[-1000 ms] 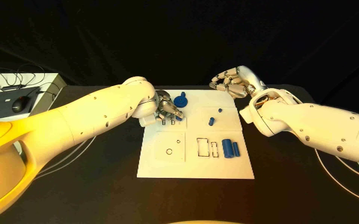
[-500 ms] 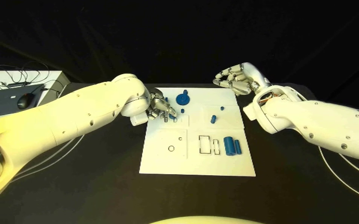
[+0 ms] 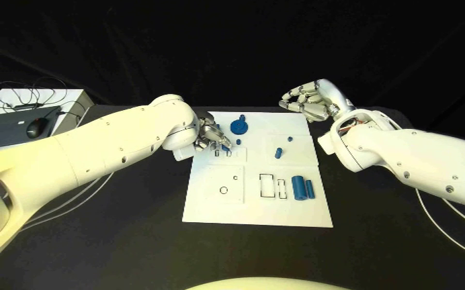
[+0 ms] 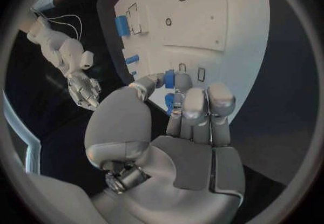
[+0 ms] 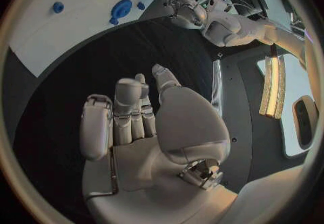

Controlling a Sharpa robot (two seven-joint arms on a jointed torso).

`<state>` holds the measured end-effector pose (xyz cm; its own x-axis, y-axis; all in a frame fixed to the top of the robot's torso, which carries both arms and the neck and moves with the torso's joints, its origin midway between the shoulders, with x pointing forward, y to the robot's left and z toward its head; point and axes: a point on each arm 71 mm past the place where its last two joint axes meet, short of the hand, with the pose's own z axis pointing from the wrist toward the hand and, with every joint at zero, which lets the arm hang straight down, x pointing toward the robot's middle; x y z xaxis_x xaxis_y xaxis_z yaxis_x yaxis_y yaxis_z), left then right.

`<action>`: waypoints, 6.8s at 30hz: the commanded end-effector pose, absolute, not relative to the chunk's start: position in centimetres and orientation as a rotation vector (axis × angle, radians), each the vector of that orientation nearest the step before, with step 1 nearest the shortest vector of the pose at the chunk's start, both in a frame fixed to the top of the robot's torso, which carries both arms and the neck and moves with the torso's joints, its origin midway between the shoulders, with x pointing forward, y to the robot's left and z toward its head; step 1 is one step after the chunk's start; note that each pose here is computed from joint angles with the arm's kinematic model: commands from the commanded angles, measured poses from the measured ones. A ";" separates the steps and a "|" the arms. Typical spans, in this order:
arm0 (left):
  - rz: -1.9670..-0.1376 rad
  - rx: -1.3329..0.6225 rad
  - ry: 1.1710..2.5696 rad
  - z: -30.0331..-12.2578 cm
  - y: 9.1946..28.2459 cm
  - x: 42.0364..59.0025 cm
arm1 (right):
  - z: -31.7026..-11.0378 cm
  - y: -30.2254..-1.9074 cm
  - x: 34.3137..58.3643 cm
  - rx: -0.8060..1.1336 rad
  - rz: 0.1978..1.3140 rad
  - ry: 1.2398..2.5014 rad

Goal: Assemble the parts on the task board

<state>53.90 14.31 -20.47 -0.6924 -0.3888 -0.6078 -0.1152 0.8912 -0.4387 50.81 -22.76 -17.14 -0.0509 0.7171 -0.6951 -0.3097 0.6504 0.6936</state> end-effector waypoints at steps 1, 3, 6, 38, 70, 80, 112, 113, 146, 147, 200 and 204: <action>-0.451 -0.333 2.261 -20.3 14.0 54.2 | -17.1 -22.6 50.8 0.356 0.873 1.389; -0.443 -0.326 2.257 -20.4 13.9 54.2 | -17.1 -22.6 50.8 0.356 0.873 1.389; -0.431 -0.315 2.257 -20.6 13.7 54.3 | -17.1 -22.6 50.8 0.356 0.873 1.389; -0.382 -0.259 2.289 -22.2 12.6 53.9 | -17.2 -22.5 50.7 0.356 0.875 1.400; -0.346 -0.226 2.313 -23.0 12.9 53.6 | -17.2 -22.5 50.8 0.357 0.873 1.404; -0.350 -0.215 2.317 -23.2 12.4 53.5 | -17.3 -22.5 50.8 0.357 0.873 1.405; -0.357 -0.218 2.342 -24.1 11.9 53.3 | -17.5 -22.6 50.7 0.359 0.871 1.410; -0.357 -0.219 2.342 -24.1 11.9 53.4 | -17.5 -22.6 50.7 0.359 0.871 1.410; -0.339 -0.240 2.328 -24.2 13.5 53.4 | -17.6 -22.8 50.7 0.361 0.867 1.410; -0.339 -0.240 2.324 -24.1 13.5 53.4 | -17.6 -22.8 50.7 0.361 0.867 1.410; -0.420 -0.548 2.074 -16.5 19.2 59.2 | -17.7 -23.3 50.5 0.368 0.859 1.406; -0.409 -0.560 2.082 -16.8 19.1 59.8 | -17.6 -23.2 50.5 0.365 0.863 1.404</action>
<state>59.67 19.37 -16.86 -0.4701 -0.5486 -0.6914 -0.2544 0.8344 -0.4890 50.53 -23.38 -17.68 -0.0617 0.7130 -0.6984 -0.2922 0.6562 0.6957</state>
